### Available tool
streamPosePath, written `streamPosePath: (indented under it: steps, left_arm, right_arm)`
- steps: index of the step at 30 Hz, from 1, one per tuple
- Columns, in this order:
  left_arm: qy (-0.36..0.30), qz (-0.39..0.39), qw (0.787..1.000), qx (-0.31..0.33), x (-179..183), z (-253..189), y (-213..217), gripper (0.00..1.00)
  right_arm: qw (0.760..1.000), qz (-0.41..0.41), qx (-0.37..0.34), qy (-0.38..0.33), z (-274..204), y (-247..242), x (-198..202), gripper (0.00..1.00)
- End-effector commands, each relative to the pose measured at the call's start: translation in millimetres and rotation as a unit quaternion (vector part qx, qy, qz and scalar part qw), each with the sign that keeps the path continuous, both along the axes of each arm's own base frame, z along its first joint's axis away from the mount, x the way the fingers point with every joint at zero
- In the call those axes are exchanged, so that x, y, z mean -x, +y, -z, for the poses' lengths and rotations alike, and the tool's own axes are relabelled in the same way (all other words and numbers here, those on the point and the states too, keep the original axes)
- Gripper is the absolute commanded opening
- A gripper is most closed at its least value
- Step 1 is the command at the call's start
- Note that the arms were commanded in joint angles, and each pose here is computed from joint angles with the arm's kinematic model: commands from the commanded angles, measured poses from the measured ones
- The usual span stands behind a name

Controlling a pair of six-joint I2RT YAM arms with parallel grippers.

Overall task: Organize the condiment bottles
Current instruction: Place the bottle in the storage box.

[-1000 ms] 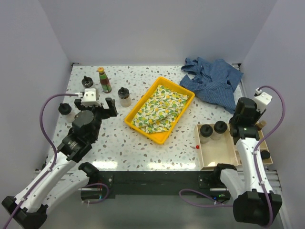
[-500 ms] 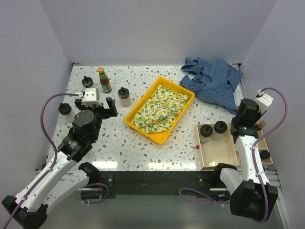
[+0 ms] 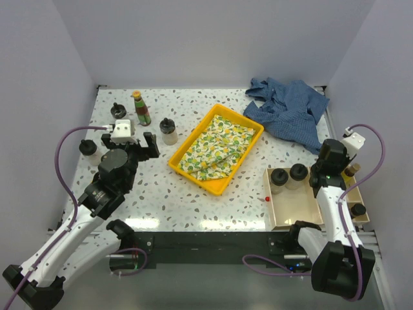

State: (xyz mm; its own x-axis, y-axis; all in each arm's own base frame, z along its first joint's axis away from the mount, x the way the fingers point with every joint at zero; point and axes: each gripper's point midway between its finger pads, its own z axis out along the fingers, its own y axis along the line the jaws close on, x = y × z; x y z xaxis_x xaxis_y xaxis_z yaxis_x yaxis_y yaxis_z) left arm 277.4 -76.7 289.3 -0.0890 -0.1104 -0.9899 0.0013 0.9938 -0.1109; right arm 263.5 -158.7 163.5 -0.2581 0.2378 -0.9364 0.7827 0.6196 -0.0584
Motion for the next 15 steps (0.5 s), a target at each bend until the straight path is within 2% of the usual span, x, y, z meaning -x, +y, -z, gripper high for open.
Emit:
streamPosePath:
  steps: [1, 9, 11, 15]
  left_arm:
    - [-0.023, 0.001, 1.000, 0.013, -1.6, -10.9, -1.3, 1.00]
    - [-0.026, 0.002, 1.000, 0.015, -0.5, -13.1, -1.1, 1.00]
    - [-0.025, 0.001, 1.000, 0.014, 0.0, -12.5, -0.2, 1.00]
    - [-0.030, -0.002, 0.999, 0.016, 1.6, -14.9, 2.0, 1.00]
  right_arm:
    - [0.996, 0.029, 0.015, -0.079, -33.5, -8.6, -7.8, 0.30]
    - [0.997, 0.007, 0.005, -0.080, -43.7, -2.5, -10.6, 0.57]
    - [0.997, 0.003, -0.002, -0.071, -44.7, -0.3, -12.1, 0.61]
    - [0.997, -0.020, -0.023, -0.069, -58.7, 8.0, -18.4, 0.61]
